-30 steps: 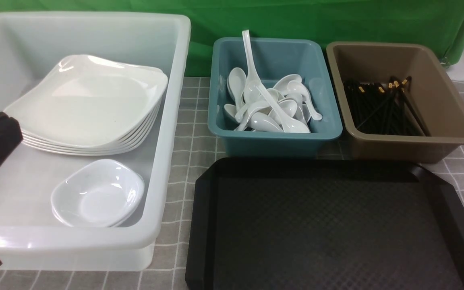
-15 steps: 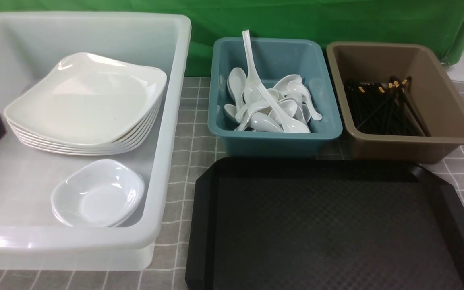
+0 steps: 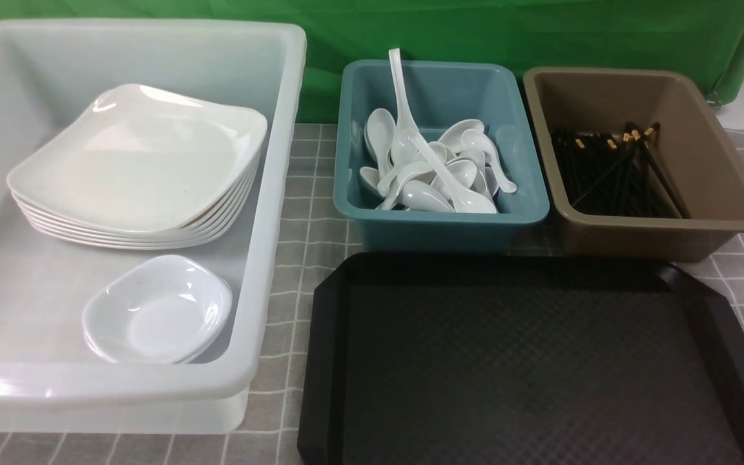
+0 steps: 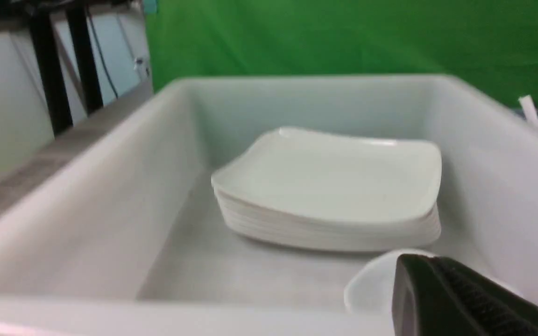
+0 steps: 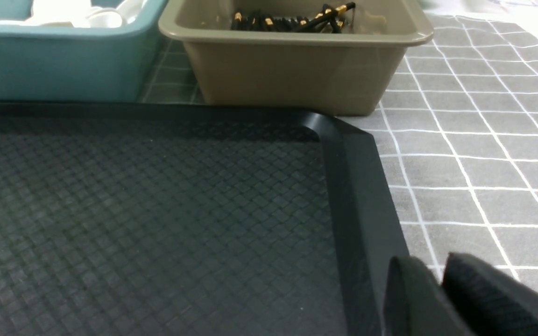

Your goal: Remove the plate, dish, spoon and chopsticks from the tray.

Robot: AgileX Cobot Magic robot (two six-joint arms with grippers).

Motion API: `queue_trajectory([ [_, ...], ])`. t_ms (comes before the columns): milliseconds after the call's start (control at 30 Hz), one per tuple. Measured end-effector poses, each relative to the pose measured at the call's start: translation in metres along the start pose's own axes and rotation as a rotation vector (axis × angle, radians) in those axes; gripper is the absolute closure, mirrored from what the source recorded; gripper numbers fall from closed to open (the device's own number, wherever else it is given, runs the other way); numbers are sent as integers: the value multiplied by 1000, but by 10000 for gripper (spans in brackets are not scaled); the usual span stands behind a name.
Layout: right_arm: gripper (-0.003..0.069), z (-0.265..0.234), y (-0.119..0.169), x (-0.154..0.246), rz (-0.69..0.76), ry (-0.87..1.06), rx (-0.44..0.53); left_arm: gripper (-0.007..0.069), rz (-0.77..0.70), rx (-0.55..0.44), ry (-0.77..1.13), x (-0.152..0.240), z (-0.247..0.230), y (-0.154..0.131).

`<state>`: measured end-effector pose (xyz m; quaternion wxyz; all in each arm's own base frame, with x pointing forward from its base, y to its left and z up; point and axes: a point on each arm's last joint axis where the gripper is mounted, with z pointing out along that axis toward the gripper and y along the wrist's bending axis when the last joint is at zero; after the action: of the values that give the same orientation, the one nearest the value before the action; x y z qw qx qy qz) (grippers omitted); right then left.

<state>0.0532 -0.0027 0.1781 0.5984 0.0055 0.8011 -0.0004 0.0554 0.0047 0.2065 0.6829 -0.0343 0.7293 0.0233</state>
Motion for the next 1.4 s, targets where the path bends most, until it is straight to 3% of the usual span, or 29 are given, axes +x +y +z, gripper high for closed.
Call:
queue_trajectory([
  [167, 496, 0, 0, -1, 0, -8, -2, 615, -75, 0, 99, 18, 1, 0],
  [1400, 442, 0, 0, -1, 0, -9, -2, 615, -83, 2, 84, 16, 1, -1],
])
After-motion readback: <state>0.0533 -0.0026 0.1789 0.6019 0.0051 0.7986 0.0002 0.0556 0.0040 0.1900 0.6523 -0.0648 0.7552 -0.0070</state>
